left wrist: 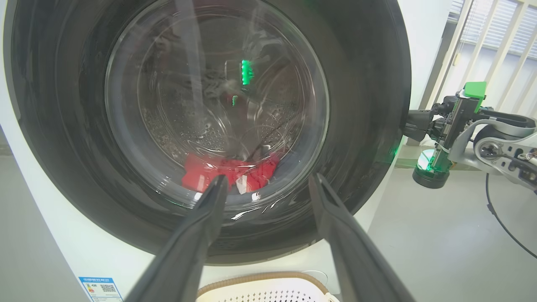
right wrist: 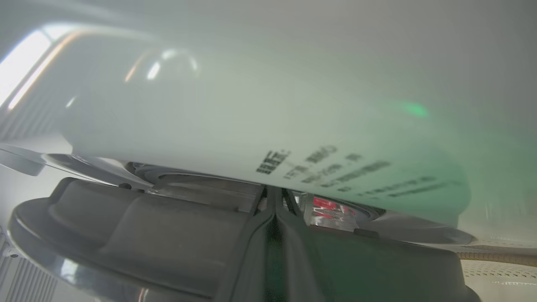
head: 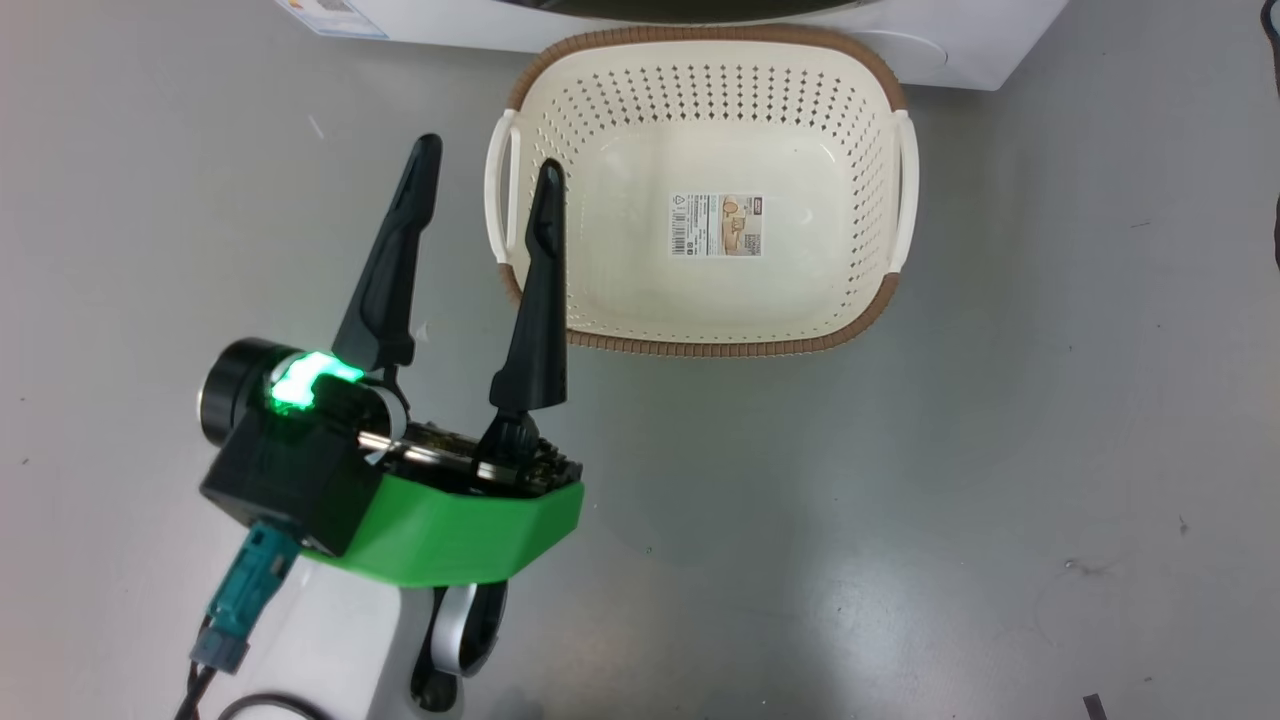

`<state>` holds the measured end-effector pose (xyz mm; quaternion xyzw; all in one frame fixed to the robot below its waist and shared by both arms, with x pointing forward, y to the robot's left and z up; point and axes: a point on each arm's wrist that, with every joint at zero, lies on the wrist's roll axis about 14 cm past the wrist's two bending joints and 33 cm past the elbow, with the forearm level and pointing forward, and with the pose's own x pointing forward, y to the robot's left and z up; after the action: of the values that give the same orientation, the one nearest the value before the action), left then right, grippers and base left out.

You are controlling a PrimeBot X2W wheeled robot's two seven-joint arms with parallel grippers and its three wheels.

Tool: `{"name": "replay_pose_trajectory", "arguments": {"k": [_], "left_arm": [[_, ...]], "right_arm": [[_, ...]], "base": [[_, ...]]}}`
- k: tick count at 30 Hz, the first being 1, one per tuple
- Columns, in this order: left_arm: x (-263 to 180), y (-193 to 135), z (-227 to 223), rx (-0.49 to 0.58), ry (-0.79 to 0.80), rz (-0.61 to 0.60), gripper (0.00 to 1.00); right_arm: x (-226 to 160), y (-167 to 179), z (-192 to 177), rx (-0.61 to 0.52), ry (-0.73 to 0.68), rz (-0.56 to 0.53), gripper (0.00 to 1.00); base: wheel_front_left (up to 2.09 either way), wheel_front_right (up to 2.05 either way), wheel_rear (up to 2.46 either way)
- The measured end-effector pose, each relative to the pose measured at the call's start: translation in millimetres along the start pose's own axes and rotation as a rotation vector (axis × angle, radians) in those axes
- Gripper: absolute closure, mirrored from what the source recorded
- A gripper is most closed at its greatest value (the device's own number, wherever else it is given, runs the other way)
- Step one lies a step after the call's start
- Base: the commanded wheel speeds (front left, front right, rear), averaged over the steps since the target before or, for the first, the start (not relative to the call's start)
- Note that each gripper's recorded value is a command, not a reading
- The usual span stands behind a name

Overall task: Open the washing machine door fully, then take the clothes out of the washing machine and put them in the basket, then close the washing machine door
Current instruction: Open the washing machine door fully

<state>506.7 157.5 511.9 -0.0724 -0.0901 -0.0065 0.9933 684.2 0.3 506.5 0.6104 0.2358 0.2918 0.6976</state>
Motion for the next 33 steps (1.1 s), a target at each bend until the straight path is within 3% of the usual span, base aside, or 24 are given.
{"name": "replay_pose_trajectory", "arguments": {"k": [22,33], "left_arm": [[2,-6,2,-0.013,-0.009,-0.009,0.00],[3,-6,13,-0.011,-0.032,-0.007,0.00]], "right_arm": [[-11,6,-17,-0.027,0.121,0.004,1.00],[-21,14,-45,-0.028,0.205,0.016,1.00]], "base": [[0.00,0.00,0.00],[0.00,0.00,0.00]]}}
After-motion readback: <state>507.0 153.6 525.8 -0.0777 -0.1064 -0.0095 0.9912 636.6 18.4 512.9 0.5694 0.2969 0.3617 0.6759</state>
